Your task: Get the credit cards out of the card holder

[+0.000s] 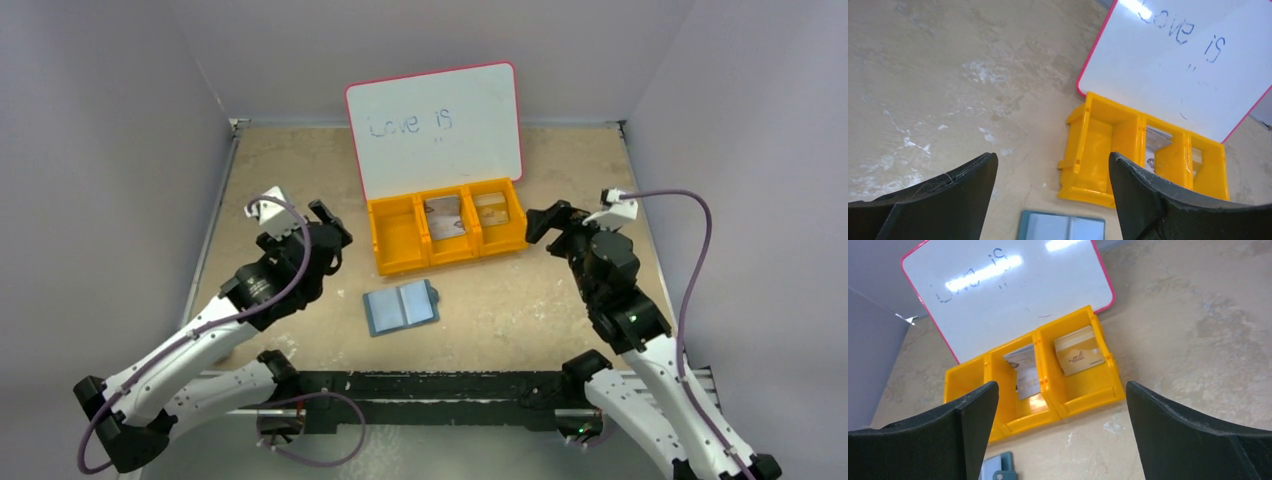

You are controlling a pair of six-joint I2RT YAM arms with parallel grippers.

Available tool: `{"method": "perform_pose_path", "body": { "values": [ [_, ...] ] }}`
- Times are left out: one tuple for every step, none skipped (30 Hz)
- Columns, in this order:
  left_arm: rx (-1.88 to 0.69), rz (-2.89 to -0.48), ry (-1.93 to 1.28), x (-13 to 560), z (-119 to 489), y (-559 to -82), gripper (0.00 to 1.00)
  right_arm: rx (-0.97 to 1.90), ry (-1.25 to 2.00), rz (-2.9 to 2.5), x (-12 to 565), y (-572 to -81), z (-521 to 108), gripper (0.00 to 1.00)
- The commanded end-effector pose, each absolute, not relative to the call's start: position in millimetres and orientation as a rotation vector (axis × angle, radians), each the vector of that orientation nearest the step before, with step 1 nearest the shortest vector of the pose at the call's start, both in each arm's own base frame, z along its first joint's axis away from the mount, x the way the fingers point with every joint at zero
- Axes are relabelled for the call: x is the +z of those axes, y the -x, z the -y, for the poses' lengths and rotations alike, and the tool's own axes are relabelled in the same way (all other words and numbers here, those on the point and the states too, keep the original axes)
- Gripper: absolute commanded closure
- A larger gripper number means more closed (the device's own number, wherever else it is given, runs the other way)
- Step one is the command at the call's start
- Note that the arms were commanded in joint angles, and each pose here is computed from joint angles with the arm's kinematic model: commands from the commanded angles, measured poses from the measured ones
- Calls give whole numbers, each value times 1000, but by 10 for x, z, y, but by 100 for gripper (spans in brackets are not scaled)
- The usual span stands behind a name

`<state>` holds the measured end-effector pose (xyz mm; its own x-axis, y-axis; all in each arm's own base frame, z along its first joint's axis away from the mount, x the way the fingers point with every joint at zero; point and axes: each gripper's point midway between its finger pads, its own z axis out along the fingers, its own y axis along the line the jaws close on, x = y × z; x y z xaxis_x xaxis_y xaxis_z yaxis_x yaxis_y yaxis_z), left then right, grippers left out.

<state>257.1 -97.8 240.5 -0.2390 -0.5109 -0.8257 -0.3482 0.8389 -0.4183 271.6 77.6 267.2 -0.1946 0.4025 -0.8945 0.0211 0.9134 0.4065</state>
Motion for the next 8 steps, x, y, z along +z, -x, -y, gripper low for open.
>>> {"method": "perform_pose_path", "body": {
  "values": [
    [-52, -1775, 633, 2675, 653, -2487, 18, 276, -331, -1702, 2786, -2673, -611, 1],
    [-57, -1764, 633, 2703, 634, -2479, 17, 278, -327, -1703, 2777, -2670, -617, 0],
    [-63, -1755, 632, 2726, 619, -2468, 18, 281, -323, -1702, 2776, -2669, -622, 0],
    [-69, -1745, 631, 2754, 604, -2459, 18, 282, -320, -1702, 2779, -2670, -627, 0],
    [-74, -1736, 632, 2777, 592, -2452, 18, 284, -315, -1703, 2781, -2673, -635, 0],
    [-79, -1730, 631, 2786, 582, -2446, 17, 283, -310, -1703, 2781, -2684, -640, 0],
    [-82, -1721, 637, 2804, 563, -2436, 17, 285, -304, -1700, 2791, -2695, -652, 0],
    [-78, -1714, 642, 2816, 546, -2433, 17, 286, -296, -1703, 2800, -2702, -665, 0]
  ]
}}
